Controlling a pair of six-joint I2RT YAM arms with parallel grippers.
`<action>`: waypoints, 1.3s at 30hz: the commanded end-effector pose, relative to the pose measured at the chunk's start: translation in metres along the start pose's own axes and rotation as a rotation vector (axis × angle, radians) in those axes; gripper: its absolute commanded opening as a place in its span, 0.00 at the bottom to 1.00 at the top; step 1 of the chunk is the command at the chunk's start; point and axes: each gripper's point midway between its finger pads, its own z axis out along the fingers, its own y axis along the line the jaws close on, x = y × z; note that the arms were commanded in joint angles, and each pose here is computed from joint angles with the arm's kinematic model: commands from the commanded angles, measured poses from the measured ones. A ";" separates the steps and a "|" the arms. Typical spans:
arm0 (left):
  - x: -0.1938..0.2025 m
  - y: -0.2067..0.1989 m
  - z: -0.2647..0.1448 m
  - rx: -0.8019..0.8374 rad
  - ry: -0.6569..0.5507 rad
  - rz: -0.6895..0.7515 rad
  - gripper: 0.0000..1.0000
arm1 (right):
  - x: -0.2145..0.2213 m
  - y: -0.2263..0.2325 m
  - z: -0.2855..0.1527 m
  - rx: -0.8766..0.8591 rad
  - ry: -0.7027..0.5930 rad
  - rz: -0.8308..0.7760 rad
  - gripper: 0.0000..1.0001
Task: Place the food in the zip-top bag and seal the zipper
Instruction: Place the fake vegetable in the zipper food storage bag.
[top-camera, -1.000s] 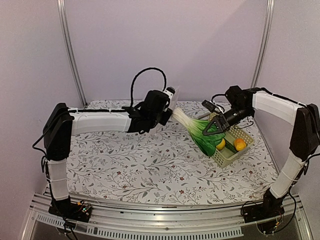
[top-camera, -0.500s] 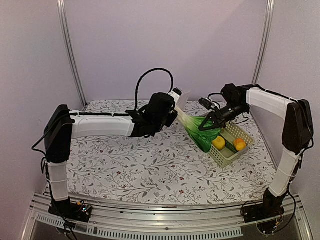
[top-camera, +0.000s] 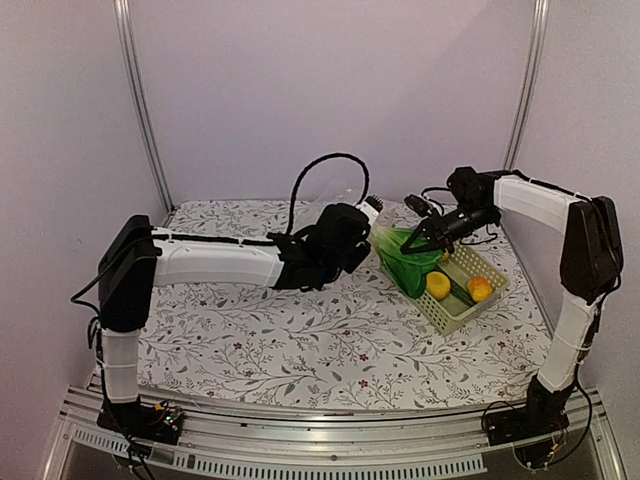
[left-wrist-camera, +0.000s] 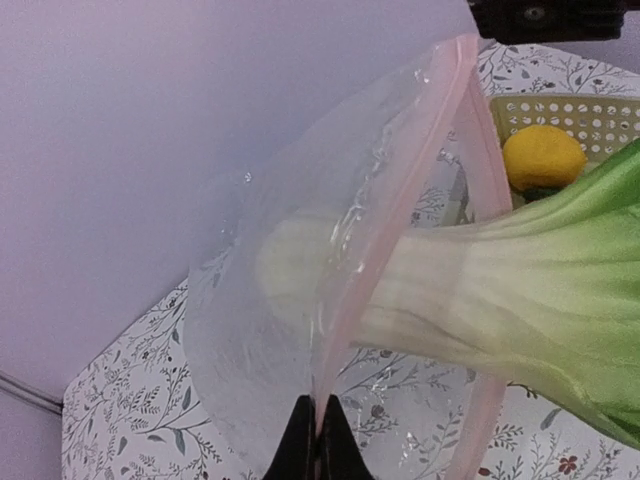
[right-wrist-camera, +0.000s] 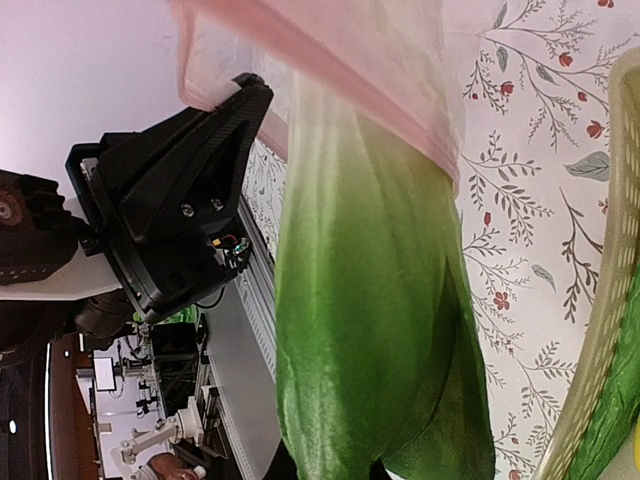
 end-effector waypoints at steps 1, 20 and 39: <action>-0.006 -0.013 -0.002 0.046 -0.012 -0.015 0.00 | -0.009 0.018 -0.008 -0.049 -0.046 -0.032 0.00; -0.061 -0.044 -0.040 0.320 -0.093 -0.259 0.00 | -0.065 0.035 0.015 -0.128 -0.082 0.042 0.21; -0.041 0.052 -0.027 0.295 0.003 -0.621 0.00 | -0.065 0.104 -0.039 0.056 -0.234 -0.239 0.76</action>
